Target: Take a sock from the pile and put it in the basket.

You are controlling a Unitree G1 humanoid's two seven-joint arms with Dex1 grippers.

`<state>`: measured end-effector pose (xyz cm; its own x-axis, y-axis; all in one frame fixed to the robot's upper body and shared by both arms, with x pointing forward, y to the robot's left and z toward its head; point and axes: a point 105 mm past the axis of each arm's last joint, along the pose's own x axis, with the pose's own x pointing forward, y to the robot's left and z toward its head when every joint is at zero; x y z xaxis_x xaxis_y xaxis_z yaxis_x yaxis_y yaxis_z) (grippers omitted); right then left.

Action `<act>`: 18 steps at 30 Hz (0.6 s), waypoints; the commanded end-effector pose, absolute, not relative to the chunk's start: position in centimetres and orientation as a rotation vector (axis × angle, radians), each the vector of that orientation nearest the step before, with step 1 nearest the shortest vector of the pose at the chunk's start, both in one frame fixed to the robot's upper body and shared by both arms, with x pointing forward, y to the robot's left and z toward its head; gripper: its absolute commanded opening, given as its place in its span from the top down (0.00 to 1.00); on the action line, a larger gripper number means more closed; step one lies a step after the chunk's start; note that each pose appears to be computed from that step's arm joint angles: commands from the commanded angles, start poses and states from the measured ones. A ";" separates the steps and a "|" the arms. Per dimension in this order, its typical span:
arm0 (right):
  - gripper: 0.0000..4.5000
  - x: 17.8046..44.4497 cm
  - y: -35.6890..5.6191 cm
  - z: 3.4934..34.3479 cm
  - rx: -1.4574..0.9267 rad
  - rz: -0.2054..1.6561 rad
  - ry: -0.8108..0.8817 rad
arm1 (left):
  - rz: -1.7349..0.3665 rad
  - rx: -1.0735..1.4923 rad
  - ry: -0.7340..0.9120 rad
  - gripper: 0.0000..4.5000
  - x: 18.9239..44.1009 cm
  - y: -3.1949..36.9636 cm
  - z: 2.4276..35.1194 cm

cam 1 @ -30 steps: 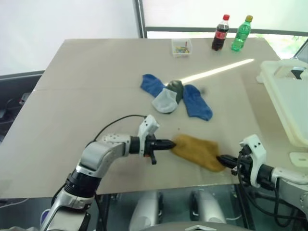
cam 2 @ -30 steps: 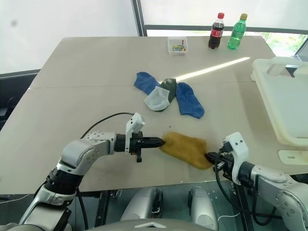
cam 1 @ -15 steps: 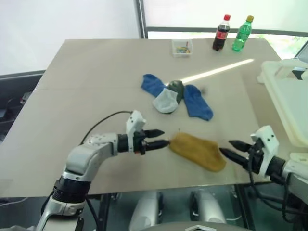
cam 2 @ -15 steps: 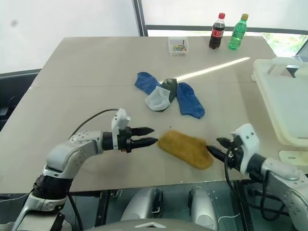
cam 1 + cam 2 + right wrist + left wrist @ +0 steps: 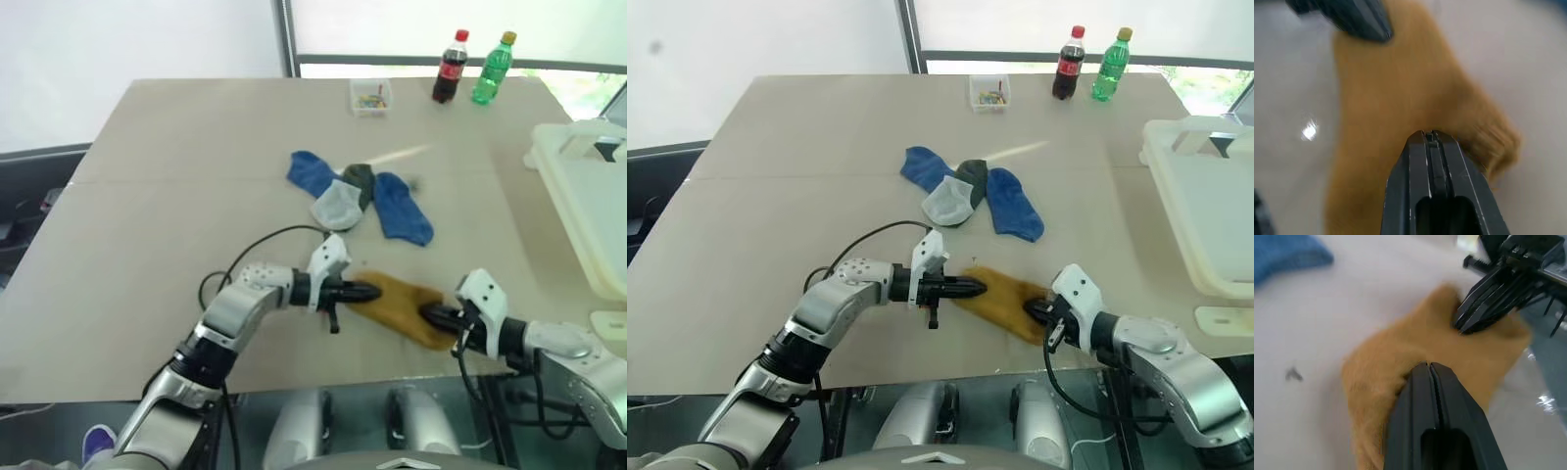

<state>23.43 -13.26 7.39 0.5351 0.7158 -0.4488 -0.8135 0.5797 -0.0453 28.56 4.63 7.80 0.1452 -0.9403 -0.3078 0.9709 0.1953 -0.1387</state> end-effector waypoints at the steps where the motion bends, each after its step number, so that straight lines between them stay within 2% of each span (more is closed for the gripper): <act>1: 1.00 23.5 -14.7 5.7 -0.320 0.900 0.452 | -1.338 0.074 0.405 0.98 28.1 5.8 6.7; 3: 1.00 23.9 -15.2 5.7 -0.354 0.894 0.442 | -1.320 0.048 0.416 0.98 28.0 6.2 6.7; 7: 1.00 26.7 -17.2 4.6 -0.497 0.853 0.479 | -1.213 -0.066 0.492 0.98 28.0 6.6 6.6; 11: 1.00 28.9 -17.8 3.9 -0.586 0.862 0.506 | -1.080 -0.108 0.509 0.98 29.6 5.8 6.6; 16: 1.00 31.5 -18.2 4.8 -0.673 0.881 0.484 | -1.019 -0.154 0.483 0.98 31.0 4.2 7.9; 18: 1.00 31.9 -17.8 5.7 -0.638 0.908 0.467 | -1.004 -0.145 0.469 0.98 31.6 4.2 8.2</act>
